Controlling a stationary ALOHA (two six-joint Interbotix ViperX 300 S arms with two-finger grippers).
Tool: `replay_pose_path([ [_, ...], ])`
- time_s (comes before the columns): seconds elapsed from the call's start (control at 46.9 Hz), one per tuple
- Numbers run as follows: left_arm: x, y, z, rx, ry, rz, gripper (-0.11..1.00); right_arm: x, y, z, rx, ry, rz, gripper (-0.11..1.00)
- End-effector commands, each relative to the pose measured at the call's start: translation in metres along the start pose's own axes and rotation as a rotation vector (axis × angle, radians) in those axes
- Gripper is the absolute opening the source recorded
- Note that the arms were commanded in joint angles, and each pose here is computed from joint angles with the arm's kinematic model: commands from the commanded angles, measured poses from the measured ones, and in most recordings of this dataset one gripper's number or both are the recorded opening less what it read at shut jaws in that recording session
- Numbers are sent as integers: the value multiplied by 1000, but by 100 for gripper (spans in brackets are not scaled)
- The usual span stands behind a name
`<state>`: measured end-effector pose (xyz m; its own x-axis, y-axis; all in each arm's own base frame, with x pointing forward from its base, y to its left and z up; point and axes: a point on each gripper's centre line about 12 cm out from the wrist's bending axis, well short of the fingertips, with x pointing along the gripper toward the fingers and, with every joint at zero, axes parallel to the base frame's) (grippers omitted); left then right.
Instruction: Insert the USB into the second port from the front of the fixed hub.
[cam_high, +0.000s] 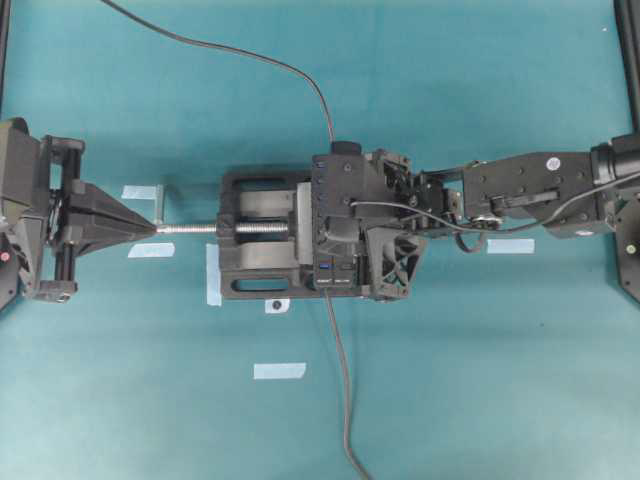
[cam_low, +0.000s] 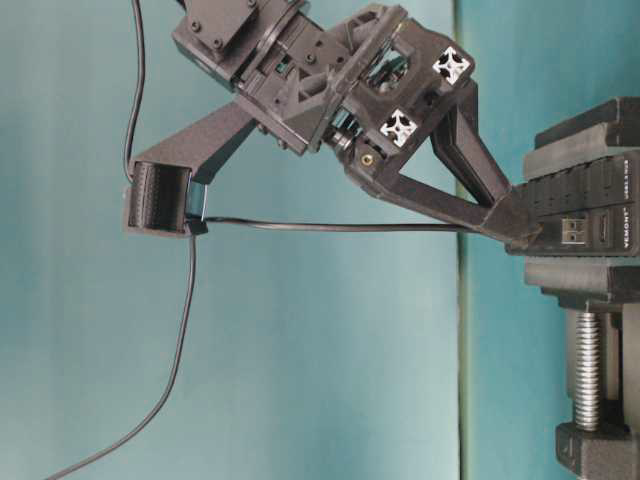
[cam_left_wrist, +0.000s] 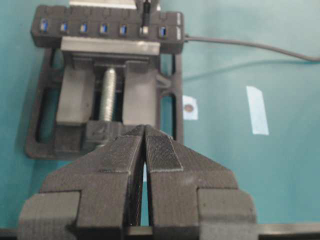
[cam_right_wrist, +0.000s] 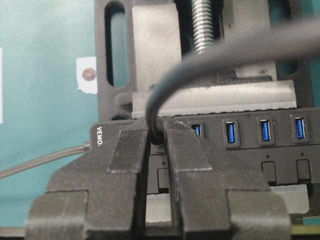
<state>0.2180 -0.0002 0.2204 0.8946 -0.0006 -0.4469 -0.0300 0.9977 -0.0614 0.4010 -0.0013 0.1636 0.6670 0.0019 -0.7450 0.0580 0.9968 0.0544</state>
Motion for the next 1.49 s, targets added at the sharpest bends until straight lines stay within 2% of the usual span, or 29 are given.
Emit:
replay_pose_path([
  [0.0, 0, 0, 5, -1, -17, 0, 2, -4, -1, 6, 3, -19, -2, 9],
  [0.32, 0, 0, 4, -1, -15, 0, 2, -5, -3, 6, -16, -1, -10, 9],
  [1.471, 0, 0, 3, -1, -15, 0, 2, 4, -1, 5, -17, 16, -8, 9],
])
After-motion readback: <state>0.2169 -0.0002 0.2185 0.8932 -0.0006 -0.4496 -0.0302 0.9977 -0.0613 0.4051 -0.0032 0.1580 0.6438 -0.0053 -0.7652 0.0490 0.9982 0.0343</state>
